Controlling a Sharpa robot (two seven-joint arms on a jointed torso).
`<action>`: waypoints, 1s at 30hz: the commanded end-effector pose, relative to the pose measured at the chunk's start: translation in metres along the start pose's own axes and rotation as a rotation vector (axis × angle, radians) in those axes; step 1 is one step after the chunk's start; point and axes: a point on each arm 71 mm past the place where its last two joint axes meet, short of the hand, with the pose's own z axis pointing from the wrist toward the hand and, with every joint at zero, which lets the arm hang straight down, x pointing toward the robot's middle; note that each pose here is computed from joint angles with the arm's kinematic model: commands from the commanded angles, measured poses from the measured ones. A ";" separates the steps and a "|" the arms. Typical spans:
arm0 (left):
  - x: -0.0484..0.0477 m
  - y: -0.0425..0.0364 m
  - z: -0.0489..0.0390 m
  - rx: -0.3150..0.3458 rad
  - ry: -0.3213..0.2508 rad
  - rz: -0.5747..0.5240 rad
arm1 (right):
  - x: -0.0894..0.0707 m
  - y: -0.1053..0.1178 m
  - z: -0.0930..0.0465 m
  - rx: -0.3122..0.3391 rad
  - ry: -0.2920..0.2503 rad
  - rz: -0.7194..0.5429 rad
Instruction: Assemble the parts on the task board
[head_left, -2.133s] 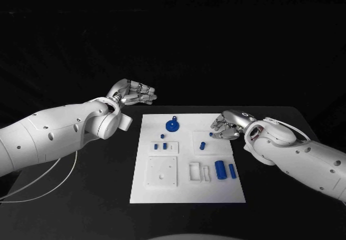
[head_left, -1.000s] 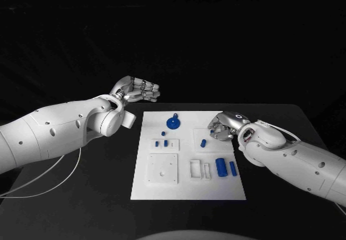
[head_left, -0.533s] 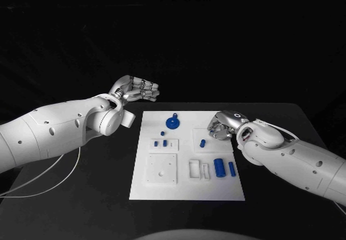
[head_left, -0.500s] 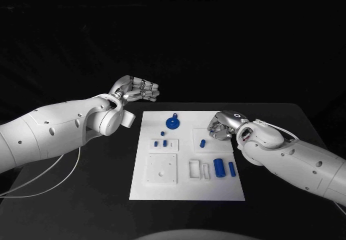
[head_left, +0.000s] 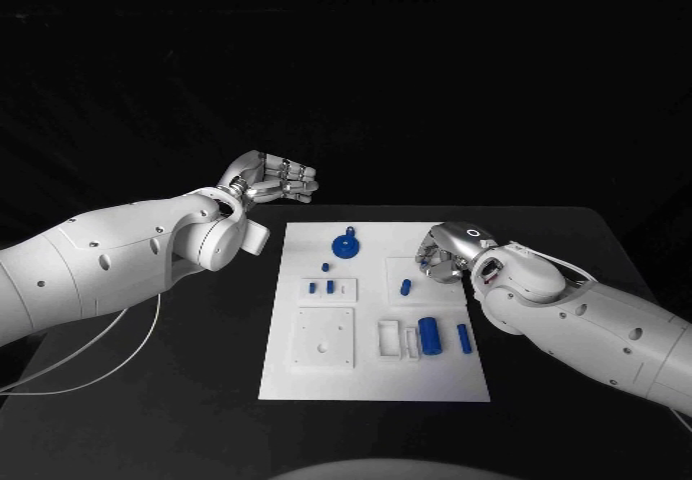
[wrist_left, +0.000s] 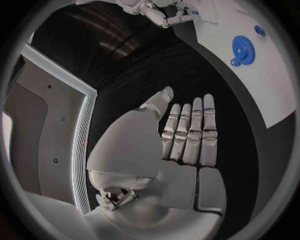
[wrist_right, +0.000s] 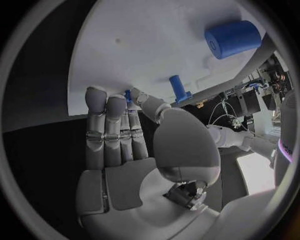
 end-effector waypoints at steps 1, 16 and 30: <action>0.0001 -0.0013 0.0011 0.005 0.008 -0.010 | -0.003 -0.003 -0.002 0.015 -0.027 -0.025; -0.0071 0.0024 0.0048 -0.003 -0.016 -0.004 | -0.037 0.005 -0.003 -0.024 -0.119 0.066; -0.0039 0.0021 0.0077 -0.001 -0.018 -0.005 | -0.055 0.050 -0.007 -0.153 -0.129 0.164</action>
